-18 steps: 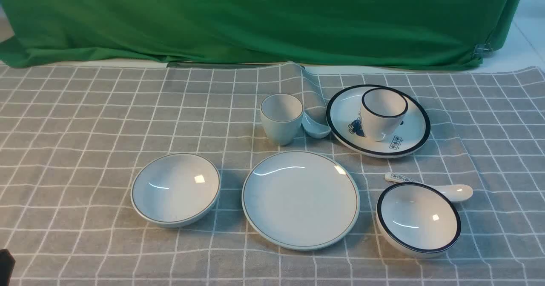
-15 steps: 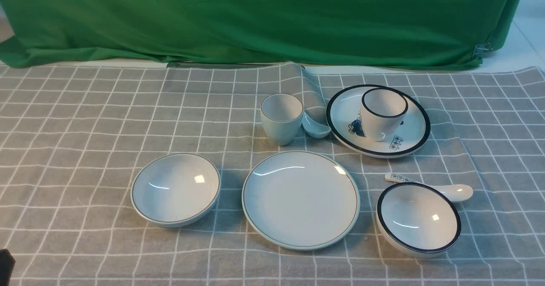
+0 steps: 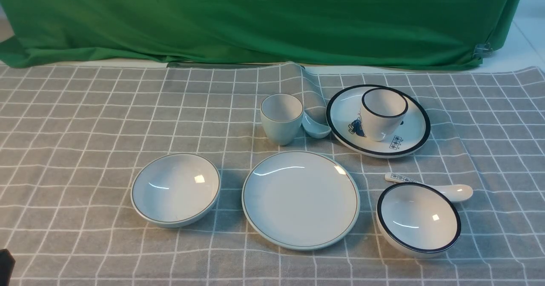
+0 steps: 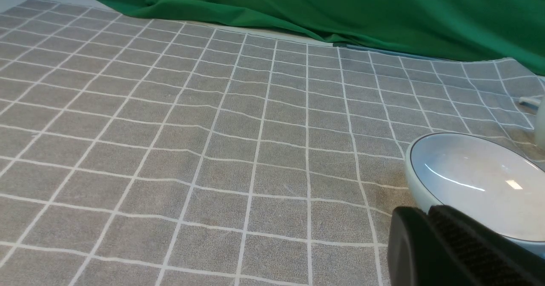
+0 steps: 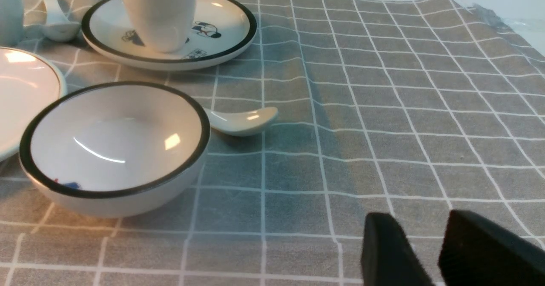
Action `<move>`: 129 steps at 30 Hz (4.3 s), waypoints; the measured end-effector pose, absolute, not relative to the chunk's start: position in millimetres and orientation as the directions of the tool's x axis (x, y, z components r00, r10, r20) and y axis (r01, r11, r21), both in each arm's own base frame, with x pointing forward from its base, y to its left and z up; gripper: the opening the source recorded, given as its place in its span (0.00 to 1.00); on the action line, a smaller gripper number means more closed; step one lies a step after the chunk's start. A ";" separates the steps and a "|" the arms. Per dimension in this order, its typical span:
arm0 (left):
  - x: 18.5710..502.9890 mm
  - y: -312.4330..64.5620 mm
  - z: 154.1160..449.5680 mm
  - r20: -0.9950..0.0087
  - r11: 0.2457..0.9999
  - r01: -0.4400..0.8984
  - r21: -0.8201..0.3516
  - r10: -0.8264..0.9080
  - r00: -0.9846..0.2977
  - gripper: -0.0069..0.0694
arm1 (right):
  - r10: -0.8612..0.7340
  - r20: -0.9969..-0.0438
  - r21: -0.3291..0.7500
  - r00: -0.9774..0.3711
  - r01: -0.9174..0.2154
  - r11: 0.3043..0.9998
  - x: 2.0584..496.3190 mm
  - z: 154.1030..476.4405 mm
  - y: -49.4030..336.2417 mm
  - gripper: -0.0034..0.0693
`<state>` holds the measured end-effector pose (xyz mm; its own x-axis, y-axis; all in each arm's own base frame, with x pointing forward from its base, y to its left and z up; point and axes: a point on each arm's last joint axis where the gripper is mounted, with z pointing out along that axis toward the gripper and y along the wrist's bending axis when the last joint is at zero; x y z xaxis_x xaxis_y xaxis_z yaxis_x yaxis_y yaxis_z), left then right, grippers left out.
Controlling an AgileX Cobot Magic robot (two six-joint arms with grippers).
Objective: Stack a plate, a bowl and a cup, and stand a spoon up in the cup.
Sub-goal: Use the left arm to grab a blue rice bowl
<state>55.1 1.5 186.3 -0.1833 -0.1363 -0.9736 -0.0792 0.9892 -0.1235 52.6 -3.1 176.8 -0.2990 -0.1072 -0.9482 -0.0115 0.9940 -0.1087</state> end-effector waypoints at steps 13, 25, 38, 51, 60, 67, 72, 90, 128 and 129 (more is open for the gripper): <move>55.6 3.4 189.9 -0.986 0.994 -0.092 -0.059 -0.073 -0.153 0.11 | -0.107 -0.948 -0.109 -0.299 -0.011 0.994 52.6 176.8 -3.1 0.38; 51.4 12.0 231.0 -0.859 0.909 -0.032 -0.416 -0.381 0.342 0.11 | -0.194 -0.935 -0.198 -0.297 -0.017 0.980 52.7 177.2 -5.1 0.38; 34.6 16.3 301.3 -0.621 0.856 0.148 -0.495 -0.468 0.628 0.11 | 0.617 -0.780 0.607 0.100 -0.113 0.786 55.8 217.5 1.3 0.38; 142.8 3.0 380.5 -0.861 0.962 -0.089 -0.258 -0.271 -0.431 0.11 | 0.644 -0.707 0.598 0.292 -0.240 0.765 50.1 238.4 -1.7 0.38; 209.0 -1.7 321.6 -0.593 0.976 0.031 -0.214 -0.104 -0.798 0.11 | 0.585 -0.787 0.558 0.198 -0.178 0.810 48.3 254.3 1.3 0.37; 247.4 -17.5 288.3 -0.385 0.969 0.088 -0.229 -0.007 -0.923 0.11 | 0.266 -0.943 0.282 -0.202 -0.052 0.958 62.3 337.3 6.8 0.10; 281.0 -30.1 291.7 -0.291 0.961 0.119 -0.248 0.044 -0.956 0.11 | -0.069 -0.813 0.055 -0.578 -0.194 0.980 104.9 383.7 25.0 0.08; 343.4 -26.7 261.1 -0.236 0.974 0.103 -0.200 0.054 -0.970 0.73 | -0.494 -0.472 0.000 -0.731 -0.560 0.829 183.1 326.1 123.7 0.08; 371.8 -47.8 183.4 -0.114 0.983 0.103 -0.150 0.086 -0.990 0.47 | -0.502 -0.569 0.004 -0.651 -0.612 0.791 182.9 330.1 143.1 0.10; 371.8 -47.9 183.4 -0.114 0.983 0.102 -0.151 0.086 -0.990 0.43 | -0.502 -0.569 0.004 -0.651 -0.612 0.791 182.9 330.1 143.1 0.10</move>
<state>371.8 -47.9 183.4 -0.9898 0.0855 -0.1137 0.1023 0.9833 -0.1506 182.9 143.1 330.1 -0.6514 -0.5016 -0.5694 -0.6122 0.7907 0.0038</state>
